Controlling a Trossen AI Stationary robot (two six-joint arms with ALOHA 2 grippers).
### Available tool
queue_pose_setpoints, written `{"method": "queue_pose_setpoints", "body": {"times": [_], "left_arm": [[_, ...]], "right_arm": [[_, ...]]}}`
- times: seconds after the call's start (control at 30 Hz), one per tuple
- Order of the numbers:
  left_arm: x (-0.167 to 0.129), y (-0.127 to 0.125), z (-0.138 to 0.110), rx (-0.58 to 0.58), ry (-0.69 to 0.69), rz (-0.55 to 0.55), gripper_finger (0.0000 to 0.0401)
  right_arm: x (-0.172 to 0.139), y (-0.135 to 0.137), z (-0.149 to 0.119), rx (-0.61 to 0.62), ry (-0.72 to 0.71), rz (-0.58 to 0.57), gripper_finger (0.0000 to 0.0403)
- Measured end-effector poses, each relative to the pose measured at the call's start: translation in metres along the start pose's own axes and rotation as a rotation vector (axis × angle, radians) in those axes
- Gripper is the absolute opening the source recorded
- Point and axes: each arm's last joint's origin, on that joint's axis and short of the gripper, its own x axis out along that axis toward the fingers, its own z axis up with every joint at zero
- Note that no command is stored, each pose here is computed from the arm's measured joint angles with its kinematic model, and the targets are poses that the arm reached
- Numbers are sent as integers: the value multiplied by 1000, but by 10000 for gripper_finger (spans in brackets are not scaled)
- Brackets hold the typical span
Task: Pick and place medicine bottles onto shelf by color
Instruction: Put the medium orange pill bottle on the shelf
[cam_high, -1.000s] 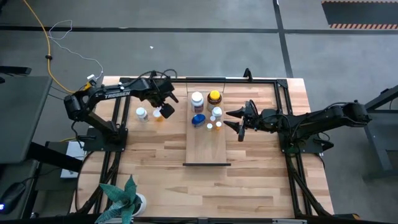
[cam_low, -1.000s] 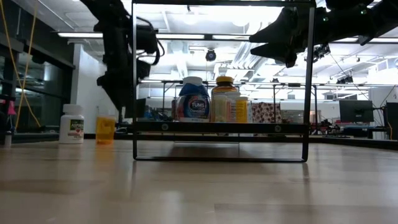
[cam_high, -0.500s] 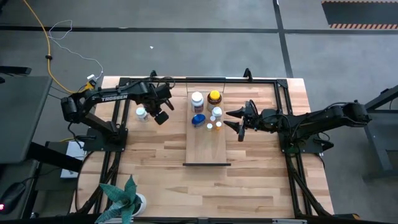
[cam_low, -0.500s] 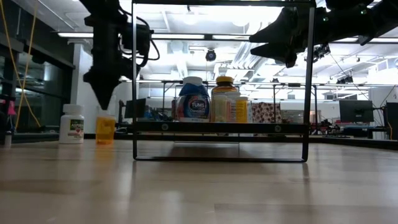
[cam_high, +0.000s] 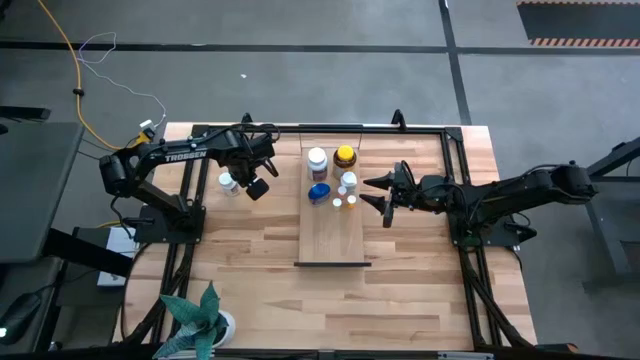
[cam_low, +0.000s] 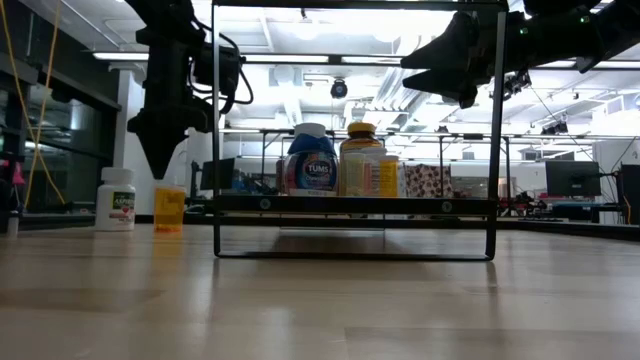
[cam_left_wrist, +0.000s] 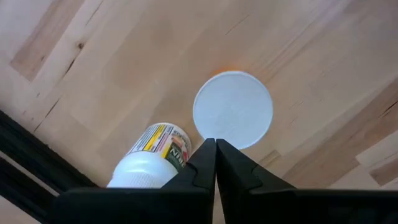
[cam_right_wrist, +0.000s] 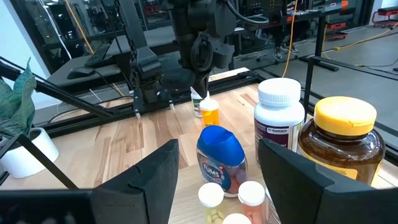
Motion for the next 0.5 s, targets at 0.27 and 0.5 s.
{"method": "queue_pose_setpoints", "body": {"times": [0.27, 0.5], "left_arm": [[0, 0, 2, 4, -25, -5, 0], [6, -2, 4, 8, 8, -9, 0]], "right_arm": [[0, 0, 0, -1, 0, 0, 211], [0, 0, 0, 0, 0, 0, 211]]}}
